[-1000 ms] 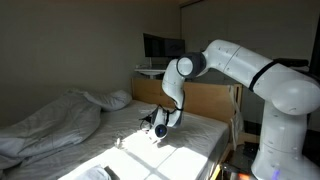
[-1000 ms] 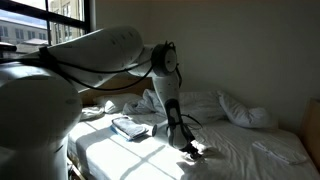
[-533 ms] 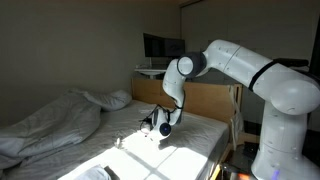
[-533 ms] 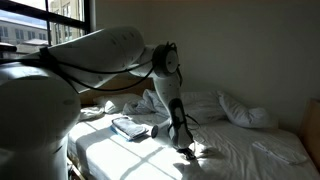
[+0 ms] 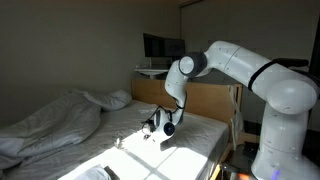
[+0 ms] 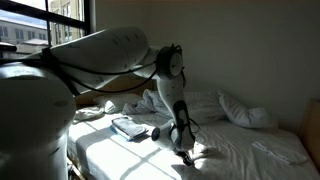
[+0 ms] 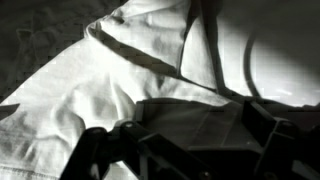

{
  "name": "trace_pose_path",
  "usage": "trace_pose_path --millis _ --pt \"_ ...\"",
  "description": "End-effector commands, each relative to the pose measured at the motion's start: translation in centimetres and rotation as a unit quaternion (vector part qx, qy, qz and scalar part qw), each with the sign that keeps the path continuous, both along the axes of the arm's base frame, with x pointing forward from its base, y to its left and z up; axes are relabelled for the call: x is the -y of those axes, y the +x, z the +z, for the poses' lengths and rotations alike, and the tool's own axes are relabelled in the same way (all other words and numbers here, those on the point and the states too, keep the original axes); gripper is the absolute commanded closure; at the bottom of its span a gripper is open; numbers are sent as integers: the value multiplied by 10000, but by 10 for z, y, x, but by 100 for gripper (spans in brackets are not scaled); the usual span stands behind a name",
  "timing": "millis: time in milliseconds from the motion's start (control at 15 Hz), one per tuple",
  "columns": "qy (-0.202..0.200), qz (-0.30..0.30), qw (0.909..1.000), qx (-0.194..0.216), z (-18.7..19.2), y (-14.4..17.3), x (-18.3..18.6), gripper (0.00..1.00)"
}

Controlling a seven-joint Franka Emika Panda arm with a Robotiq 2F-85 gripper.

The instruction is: Fold the cloth

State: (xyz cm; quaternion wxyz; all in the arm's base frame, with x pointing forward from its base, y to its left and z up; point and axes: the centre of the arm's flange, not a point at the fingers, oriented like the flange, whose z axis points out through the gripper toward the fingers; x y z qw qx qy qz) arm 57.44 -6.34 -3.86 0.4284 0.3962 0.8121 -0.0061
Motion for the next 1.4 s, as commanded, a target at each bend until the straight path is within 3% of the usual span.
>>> trace_pose_path --millis 0,267,333,400,533,667,733,867,1067,1333 --pt "368 -23 9993 -45 -2 -14 -3 0" --pt "391 -71 9992 2 0 -9 -19 3" --pt "371 -119 9992 28 1 -8 -20 26" --pt "330 -203 9992 45 2 -8 -21 27" --pt "252 -349 9990 73 4 -13 -13 38" --pt "-1 -586 9980 232 7 -17 -11 10" --pt "-192 -727 9965 372 12 -18 -12 6" --pt "-465 -864 9935 580 18 -28 0 1" --pt "-776 -983 9896 710 23 -40 11 0" --pt "-654 -718 9940 502 23 -53 28 0"
